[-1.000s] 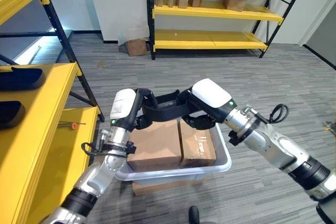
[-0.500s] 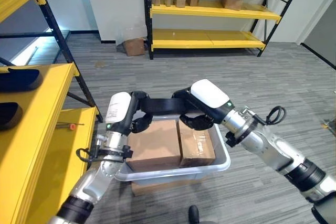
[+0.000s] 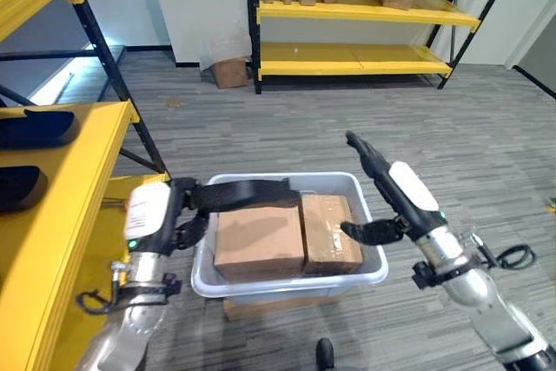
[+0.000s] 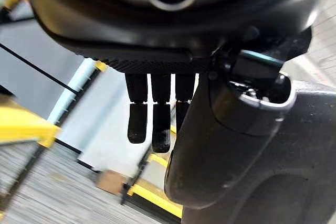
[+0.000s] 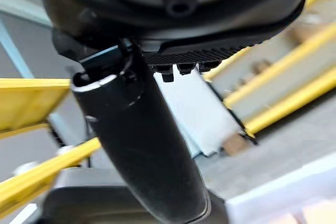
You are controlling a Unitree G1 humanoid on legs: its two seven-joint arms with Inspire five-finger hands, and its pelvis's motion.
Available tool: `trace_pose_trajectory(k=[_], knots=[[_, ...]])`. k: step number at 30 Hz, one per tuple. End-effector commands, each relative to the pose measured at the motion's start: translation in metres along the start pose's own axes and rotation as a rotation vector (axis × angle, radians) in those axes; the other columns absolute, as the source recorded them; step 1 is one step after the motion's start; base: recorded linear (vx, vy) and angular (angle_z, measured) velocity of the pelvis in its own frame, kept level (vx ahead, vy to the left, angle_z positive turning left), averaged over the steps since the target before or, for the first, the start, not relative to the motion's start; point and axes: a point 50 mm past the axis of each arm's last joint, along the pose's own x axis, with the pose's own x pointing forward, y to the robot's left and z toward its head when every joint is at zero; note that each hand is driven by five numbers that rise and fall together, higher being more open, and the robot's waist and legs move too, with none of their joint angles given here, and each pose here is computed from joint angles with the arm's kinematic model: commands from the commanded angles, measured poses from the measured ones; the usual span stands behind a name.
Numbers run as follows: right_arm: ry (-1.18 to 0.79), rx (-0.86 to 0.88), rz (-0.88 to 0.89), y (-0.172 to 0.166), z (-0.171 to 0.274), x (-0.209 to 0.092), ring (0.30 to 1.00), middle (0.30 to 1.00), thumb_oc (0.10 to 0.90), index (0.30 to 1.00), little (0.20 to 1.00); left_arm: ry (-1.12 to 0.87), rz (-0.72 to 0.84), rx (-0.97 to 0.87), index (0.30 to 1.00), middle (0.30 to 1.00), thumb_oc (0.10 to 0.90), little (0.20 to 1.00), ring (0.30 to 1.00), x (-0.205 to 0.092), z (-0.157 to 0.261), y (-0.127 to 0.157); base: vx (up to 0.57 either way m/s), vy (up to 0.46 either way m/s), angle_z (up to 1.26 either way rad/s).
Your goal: Move parts from the plastic box to the shelf.
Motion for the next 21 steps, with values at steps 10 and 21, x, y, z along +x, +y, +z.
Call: trace_pose_trajectory(k=[10,21], knots=[[-0.221,0.03,-0.19,-0.035,0.032,0.026,1.0,1.0,0.9,1.0,1.0,-0.266,0.215,0.059,0.3,0.3,0.4,0.3,0.3,0.02,0.031,0.045,-0.07,0.076,0.04],[-0.207,0.07,-0.196,-0.017,0.032,0.027,1.0,1.0,0.9,1.0,1.0,-0.364,0.224,0.177,0.3,0.3,0.4,0.3,0.3,0.025,0.04,0.055,-0.09,0.118,0.08]])
